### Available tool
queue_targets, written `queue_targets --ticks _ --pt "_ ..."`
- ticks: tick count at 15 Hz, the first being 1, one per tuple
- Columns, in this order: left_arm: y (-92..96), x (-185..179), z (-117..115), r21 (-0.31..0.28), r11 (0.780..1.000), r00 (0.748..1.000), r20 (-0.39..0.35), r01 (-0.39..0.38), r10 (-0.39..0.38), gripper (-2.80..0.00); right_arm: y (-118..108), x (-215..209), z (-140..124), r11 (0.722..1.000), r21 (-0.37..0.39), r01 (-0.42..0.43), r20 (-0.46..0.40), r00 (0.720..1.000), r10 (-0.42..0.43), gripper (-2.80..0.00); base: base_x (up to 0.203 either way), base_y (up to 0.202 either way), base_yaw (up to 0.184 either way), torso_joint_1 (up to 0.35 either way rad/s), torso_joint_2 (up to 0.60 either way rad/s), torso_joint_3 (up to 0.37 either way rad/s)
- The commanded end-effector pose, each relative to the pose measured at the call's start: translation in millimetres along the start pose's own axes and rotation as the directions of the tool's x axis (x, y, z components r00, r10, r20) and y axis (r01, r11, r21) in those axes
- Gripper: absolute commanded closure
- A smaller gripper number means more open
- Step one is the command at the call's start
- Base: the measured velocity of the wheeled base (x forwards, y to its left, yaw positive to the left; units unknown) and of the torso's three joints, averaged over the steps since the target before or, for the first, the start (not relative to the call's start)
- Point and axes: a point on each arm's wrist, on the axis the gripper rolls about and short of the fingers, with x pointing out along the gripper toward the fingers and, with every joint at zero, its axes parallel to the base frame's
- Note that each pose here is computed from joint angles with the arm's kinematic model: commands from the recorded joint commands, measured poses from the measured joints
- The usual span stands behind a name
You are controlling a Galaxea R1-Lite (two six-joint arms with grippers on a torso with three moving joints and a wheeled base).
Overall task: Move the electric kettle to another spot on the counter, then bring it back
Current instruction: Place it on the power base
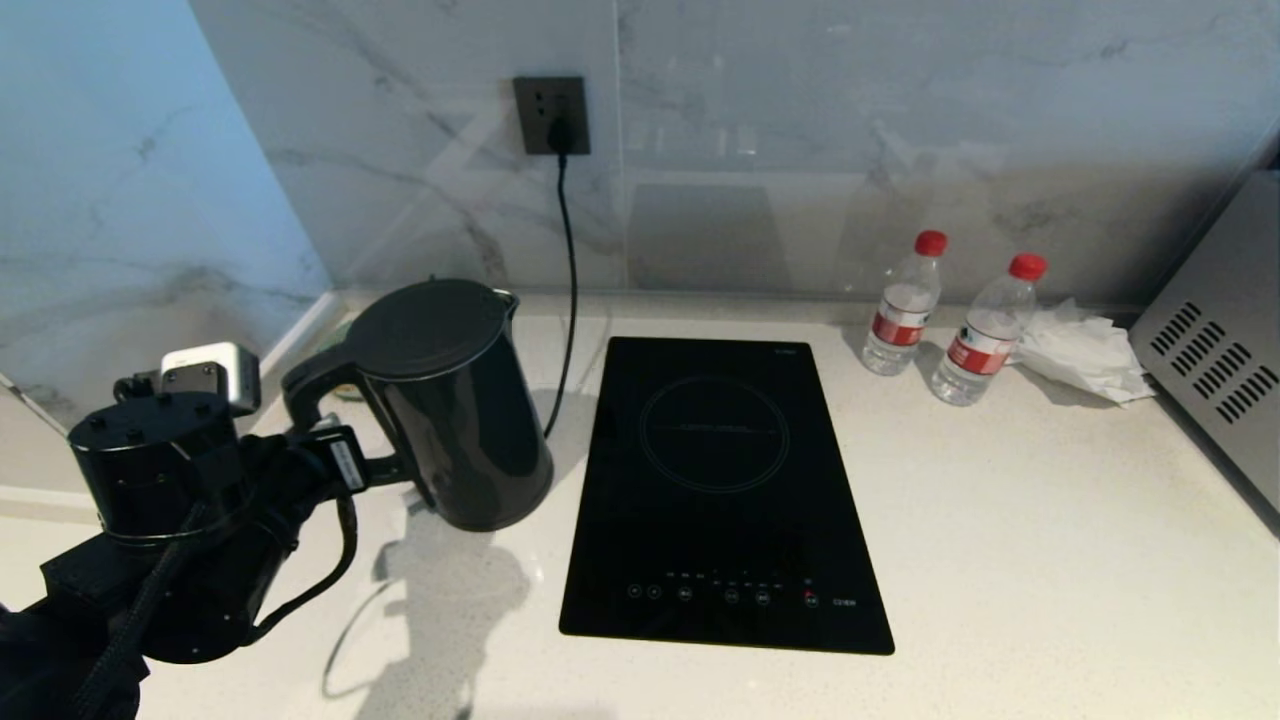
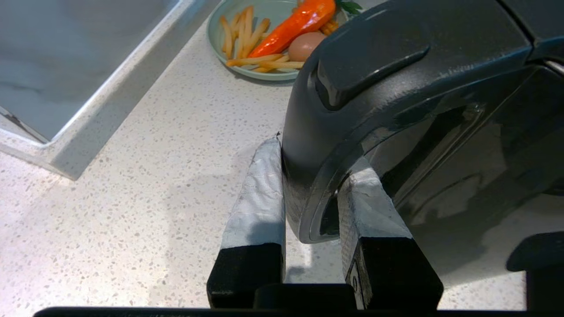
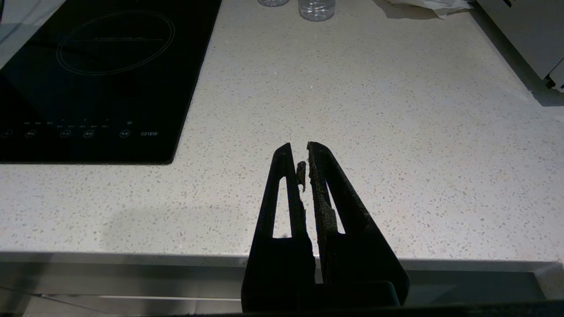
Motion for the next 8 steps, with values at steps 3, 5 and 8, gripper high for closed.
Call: queue_targets --ticks 3,5,8 --pt "-3.1 -7.5 -3.7 0.003 1.0 1.0 -0.007 0.03 -0.03 -2.8 0.0 0.0 0.0 1.0 0.0 0.0 0.0 1.0 0.0 0.0 0.0 0.0 0.0 0.0 0.0 0.0" --pt "-4.9 -16.1 -7.2 0.013 0.998 0.998 -0.018 0.064 -0.064 -2.8 0.0 0.0 0.0 1.0 0.0 0.0 0.0 1.0 0.0 0.0 0.0 0.0 0.0 0.0 0.0 0.0" --pt "-4.6 -18.9 -9.2 0.018 0.997 0.997 -0.025 0.071 -0.07 -2.8 0.0 0.0 0.0 1.0 0.0 0.001 0.0 1.0 -0.001 0.0 0.0 0.0 0.0 0.0 0.0 0.0"
